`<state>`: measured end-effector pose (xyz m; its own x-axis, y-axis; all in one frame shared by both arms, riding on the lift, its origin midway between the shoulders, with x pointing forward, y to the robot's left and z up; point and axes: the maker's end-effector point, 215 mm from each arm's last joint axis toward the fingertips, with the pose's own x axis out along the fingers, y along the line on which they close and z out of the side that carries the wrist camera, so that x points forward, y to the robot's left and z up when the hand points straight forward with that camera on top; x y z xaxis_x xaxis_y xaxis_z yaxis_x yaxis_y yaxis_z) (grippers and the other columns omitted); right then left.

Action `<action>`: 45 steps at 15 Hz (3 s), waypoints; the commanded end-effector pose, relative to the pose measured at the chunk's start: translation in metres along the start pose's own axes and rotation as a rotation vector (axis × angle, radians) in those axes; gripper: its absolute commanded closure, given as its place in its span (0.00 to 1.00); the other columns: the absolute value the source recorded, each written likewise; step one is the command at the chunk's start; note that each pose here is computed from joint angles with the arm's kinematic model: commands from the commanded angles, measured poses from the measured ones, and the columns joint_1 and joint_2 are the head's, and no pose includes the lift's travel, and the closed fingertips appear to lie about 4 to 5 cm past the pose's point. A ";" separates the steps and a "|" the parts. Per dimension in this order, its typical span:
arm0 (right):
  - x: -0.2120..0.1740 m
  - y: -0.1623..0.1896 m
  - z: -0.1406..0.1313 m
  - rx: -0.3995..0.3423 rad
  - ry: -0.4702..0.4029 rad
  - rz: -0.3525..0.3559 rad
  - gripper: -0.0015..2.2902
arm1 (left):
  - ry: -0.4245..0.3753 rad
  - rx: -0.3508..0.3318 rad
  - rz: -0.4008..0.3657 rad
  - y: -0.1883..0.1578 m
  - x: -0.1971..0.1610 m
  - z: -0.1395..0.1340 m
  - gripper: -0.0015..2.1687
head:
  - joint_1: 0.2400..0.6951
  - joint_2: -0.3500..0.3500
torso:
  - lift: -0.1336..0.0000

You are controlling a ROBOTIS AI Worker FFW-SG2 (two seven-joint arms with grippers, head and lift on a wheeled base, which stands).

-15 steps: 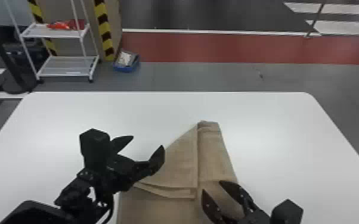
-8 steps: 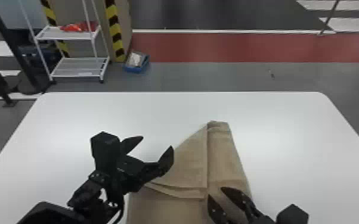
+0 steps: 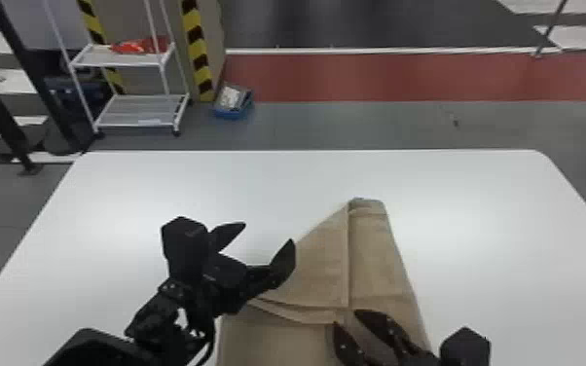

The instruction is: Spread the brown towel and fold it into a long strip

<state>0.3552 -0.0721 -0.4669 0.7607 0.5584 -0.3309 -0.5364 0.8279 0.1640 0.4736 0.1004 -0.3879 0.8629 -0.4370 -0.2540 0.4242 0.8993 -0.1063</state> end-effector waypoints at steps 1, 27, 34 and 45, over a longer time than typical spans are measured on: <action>0.004 0.003 -0.003 0.005 0.018 0.008 0.28 | 0.003 0.000 0.001 0.000 0.000 -0.002 0.04 | 1.00 0.55 | 0.08; 0.002 0.019 0.019 -0.035 -0.031 0.058 0.22 | -0.012 0.016 -0.033 -0.019 0.005 0.002 0.04 | 1.00 0.55 | 0.08; 0.007 0.019 -0.003 -0.023 0.035 0.053 0.25 | -0.008 0.017 -0.031 -0.018 0.003 -0.001 0.05 | 1.00 0.56 | 0.08; 0.016 0.021 -0.002 -0.021 0.049 0.049 0.35 | -0.009 0.016 -0.035 -0.021 0.002 -0.002 0.05 | 1.00 0.57 | 0.08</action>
<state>0.3548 -0.0457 -0.4690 0.7177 0.5944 -0.3627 -0.5814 0.7982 0.1577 0.4664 0.0813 -0.3878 0.8503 -0.4678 -0.2410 0.4578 0.8834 -0.0997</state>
